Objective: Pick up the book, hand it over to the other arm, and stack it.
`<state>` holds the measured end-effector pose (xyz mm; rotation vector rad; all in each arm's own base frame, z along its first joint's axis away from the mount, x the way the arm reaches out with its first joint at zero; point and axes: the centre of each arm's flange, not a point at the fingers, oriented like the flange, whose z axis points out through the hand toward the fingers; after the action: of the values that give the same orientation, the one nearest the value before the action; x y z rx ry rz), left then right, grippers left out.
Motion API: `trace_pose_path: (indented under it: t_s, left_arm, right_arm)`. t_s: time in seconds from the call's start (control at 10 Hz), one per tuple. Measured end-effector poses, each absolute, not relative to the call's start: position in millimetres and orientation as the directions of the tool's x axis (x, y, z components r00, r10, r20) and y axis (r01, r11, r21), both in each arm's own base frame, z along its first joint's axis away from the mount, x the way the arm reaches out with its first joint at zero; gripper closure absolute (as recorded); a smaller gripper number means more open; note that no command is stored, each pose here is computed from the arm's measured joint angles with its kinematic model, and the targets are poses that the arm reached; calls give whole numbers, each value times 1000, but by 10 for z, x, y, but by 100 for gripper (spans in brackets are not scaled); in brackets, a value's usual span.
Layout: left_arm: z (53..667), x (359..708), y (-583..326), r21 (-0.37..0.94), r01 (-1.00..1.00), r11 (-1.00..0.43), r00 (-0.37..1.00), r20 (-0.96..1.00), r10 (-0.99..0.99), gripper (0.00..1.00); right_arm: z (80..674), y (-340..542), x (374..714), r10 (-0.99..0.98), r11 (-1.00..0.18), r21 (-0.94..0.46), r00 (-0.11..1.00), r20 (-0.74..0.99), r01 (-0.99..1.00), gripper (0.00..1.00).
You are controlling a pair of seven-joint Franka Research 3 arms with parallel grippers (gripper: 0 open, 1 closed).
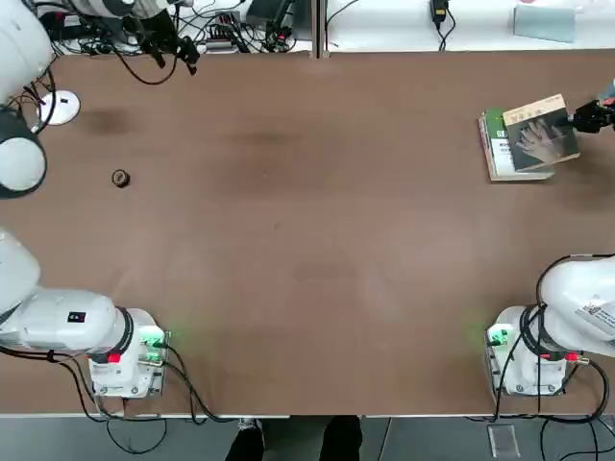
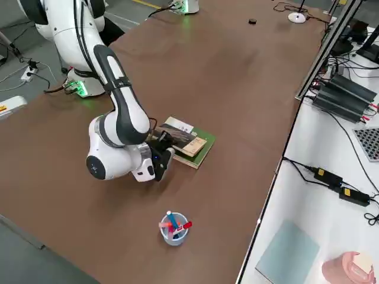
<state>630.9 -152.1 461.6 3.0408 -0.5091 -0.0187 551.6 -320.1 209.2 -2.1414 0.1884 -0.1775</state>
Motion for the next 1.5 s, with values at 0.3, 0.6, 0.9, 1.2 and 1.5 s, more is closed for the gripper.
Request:
trace_pose_path:
  t_s: [0.3,0.6,0.9,1.2,1.5]
  left_arm:
    - [4762,5959,-1472,39,-320,-947,947,-7,-321,0]
    - [4957,5585,-1343,14,-306,-952,952,-2,-306,0]
    - [5153,5263,-1167,-7,-283,-959,959,-2,-283,0]
    - [5392,5048,-1090,-14,-273,-962,961,-39,-272,0]
    - [5770,5018,-1036,-16,-264,-964,964,-24,-264,0]
  right_arm:
    - [1962,-3141,5489,-215,-541,-839,974,74,-55,85]
    - [1942,-3098,5520,-216,-551,-833,973,82,-52,85]
    - [1935,-3029,5586,-211,-567,-822,973,92,-46,85]
    - [1916,-2952,5620,-203,-571,-820,975,91,-43,85]
    - [1905,-2954,5610,-202,-572,-819,975,93,-40,85]
